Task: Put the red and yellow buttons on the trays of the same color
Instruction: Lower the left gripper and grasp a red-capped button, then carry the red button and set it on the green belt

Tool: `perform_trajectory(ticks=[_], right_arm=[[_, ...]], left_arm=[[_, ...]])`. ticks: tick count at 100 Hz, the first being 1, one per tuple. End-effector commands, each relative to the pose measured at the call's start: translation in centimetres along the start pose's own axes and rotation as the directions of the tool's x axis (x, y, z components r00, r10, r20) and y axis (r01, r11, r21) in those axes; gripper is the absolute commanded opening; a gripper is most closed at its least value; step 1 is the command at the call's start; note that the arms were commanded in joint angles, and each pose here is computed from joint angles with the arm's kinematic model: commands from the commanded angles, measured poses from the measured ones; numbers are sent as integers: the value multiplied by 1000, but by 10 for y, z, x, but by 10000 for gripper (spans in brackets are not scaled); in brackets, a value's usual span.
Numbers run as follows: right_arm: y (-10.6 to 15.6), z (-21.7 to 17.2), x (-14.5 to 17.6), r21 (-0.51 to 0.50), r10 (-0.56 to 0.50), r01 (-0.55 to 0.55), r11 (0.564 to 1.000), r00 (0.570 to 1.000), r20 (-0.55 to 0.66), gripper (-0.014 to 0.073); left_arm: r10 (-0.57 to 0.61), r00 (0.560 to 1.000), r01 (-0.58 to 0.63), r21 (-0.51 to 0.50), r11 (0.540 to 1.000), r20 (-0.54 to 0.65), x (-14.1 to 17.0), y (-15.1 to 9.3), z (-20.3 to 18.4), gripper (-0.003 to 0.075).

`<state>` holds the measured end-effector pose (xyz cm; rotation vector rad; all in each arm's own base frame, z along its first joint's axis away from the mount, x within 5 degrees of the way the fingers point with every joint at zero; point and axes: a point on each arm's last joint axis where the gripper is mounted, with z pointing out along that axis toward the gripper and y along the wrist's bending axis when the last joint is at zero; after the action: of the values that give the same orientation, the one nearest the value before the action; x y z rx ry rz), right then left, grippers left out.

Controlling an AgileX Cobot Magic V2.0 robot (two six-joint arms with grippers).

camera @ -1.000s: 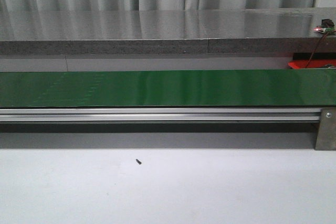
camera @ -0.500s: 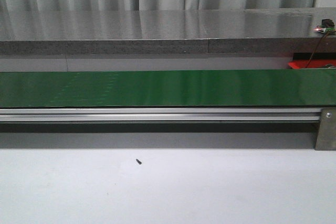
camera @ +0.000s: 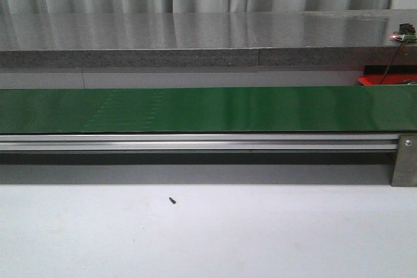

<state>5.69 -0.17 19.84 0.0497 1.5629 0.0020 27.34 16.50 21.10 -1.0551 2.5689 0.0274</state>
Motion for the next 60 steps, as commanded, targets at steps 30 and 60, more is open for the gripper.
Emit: perform_trajectory(ticks=[30,60], right_arm=[[1,-3,-14,-5,-8,9,1000,994,113,-66],[1,-3,-14,-5,-8,9,1000,994,113,-66]], left_arm=[[106,958,-134,89,987,265,-8,-37,-102,169],[214,940,-256,136,957,265,-16,-86,-94,169]])
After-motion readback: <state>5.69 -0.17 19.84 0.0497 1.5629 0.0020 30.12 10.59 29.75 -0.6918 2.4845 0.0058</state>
